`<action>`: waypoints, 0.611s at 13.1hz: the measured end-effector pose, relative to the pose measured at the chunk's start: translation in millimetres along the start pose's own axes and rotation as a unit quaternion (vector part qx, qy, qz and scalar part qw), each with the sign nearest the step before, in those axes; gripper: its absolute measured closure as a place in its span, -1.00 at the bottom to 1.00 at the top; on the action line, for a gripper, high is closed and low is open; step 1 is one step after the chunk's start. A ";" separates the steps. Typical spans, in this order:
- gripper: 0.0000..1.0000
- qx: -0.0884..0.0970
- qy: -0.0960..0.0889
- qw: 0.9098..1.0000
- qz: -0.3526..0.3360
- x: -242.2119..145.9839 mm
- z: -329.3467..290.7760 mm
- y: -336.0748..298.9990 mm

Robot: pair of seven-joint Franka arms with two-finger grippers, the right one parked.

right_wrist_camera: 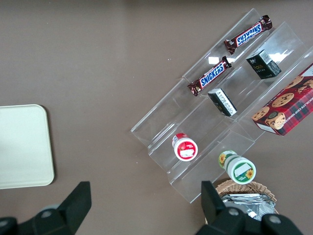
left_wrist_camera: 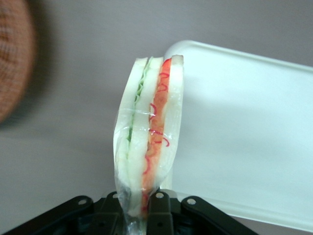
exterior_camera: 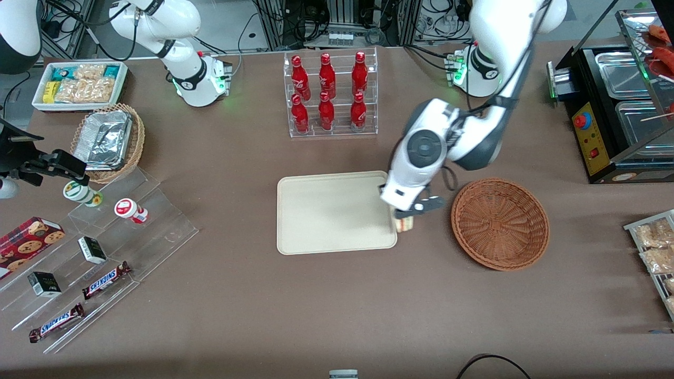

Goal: Place sandwich from basket to tray
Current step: 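Lift the sandwich and carry it with the left gripper over the cream tray, then lower the sandwich onto the tray and open the left gripper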

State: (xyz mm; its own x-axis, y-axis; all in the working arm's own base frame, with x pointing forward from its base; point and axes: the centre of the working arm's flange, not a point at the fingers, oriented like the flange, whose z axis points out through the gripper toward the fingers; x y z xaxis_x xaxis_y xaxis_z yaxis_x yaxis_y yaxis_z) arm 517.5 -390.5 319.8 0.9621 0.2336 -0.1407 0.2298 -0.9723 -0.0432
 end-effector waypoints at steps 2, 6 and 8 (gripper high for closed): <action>0.70 0.002 0.000 1.000 0.023 -16.9 18.7 42.5; 0.70 0.003 0.001 1.000 0.018 -32.1 50.4 95.6; 0.70 0.004 -0.001 1.000 0.019 -35.1 59.5 105.5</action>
State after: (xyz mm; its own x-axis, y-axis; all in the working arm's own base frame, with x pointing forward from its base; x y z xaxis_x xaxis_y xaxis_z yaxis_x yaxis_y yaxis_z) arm 499.2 -500.7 261.3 0.9698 0.1971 -0.1436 0.1924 -0.9802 -0.0463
